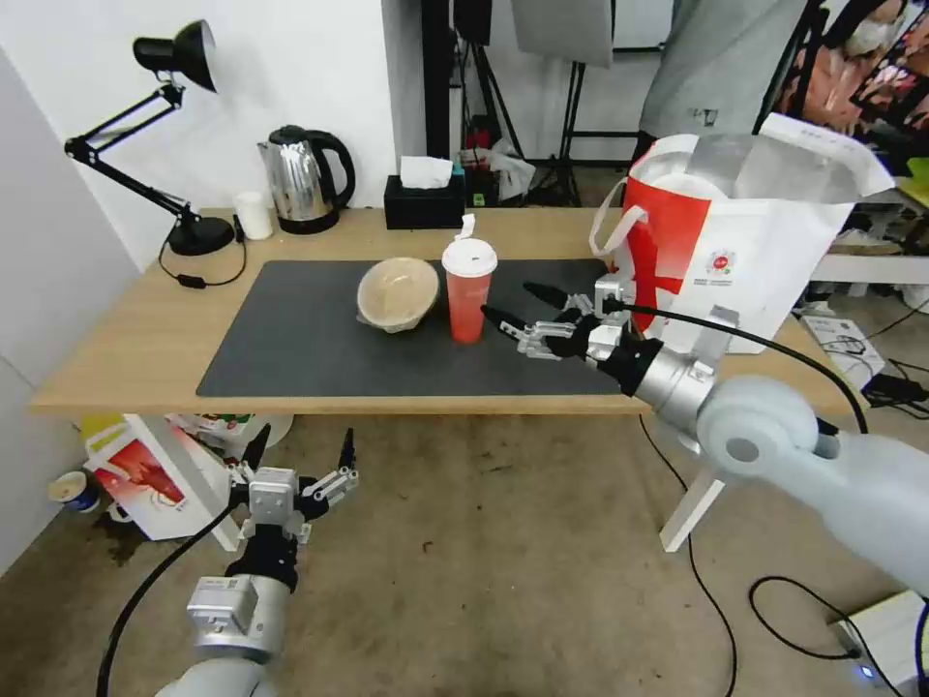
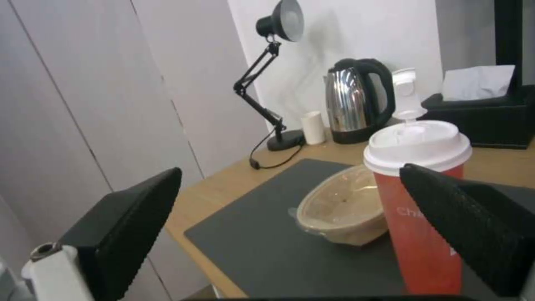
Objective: Pick up the trash from the table and place it into the takeout bag.
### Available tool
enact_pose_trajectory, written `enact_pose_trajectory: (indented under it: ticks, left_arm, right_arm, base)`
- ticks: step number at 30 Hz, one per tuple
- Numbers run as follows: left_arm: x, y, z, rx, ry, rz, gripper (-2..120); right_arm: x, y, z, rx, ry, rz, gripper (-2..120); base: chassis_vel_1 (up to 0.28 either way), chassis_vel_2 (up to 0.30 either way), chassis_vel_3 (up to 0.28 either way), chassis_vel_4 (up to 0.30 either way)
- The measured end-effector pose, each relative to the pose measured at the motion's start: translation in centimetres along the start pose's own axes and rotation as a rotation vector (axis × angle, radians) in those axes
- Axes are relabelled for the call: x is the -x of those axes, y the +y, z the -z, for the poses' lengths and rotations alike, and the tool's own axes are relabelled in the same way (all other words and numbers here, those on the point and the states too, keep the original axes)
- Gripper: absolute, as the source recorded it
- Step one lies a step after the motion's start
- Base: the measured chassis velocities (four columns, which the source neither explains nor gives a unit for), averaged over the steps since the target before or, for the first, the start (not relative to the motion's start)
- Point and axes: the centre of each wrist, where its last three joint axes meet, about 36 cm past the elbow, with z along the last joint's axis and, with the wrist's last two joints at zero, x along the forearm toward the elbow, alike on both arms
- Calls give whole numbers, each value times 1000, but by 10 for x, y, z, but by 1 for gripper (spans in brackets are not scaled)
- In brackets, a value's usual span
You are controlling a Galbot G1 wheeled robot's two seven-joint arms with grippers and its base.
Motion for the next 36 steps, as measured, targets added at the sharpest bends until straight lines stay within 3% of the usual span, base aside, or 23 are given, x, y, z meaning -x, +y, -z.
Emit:
enact_pose_trajectory:
  ticks: [19,36]
  left_arm:
    - [0,0,0,0,0,0,100]
    - [0,0,0,0,0,0,100]
  right_arm:
    - [29,-9,-17,17,11,-6,100]
    - [29,-19,-18,-6,11,-56,100]
  base:
    - [0,0,0,0]
    - [0,0,0,0]
